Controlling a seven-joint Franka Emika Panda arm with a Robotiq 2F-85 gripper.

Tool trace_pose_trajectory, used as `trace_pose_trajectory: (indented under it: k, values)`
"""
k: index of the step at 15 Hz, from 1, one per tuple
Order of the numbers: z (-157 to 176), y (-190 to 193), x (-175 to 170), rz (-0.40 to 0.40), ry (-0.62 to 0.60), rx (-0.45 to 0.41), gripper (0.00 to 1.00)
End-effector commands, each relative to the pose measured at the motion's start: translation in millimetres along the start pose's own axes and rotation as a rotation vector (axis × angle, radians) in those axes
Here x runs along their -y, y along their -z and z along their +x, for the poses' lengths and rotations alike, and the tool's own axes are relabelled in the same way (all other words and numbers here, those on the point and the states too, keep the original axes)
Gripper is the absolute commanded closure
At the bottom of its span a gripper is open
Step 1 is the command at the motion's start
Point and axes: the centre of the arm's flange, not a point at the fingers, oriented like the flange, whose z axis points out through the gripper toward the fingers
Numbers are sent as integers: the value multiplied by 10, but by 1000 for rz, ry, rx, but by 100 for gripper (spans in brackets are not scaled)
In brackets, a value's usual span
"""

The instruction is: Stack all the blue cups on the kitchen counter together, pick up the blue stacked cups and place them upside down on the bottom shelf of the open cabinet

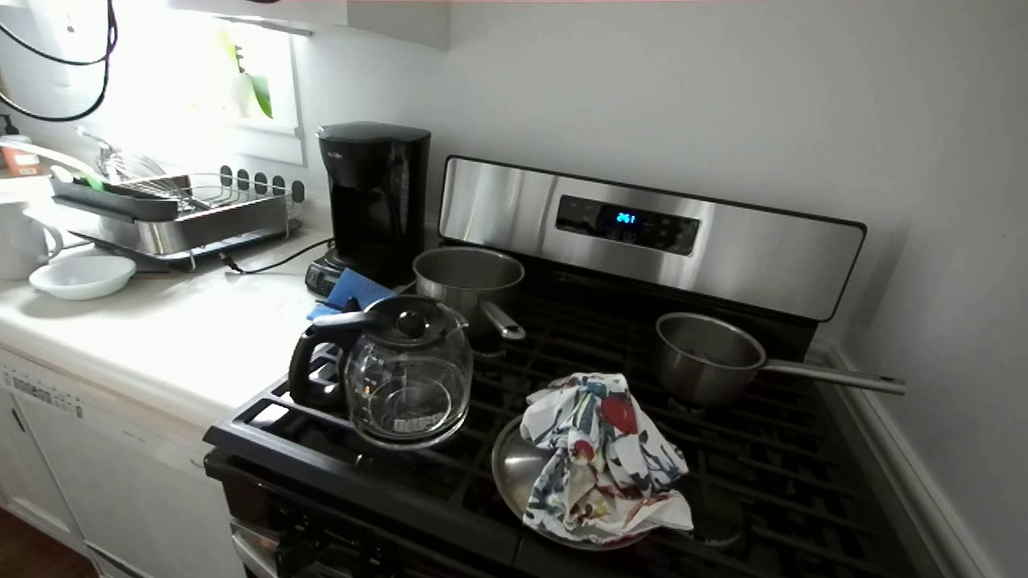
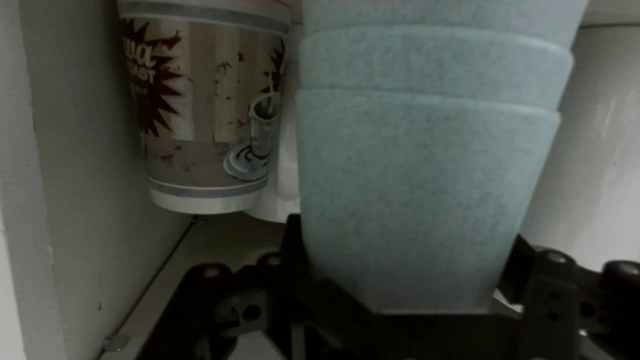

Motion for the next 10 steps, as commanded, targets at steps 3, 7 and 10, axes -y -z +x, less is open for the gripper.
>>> trace_pose_trajectory:
  k: [3, 7, 10]
  values:
    - [77, -226, 61, 1, -26, -28, 40]
    - [55, -314, 97, 7, -24, -9, 4]
    - [56, -321, 93, 0, -24, -9, 0]
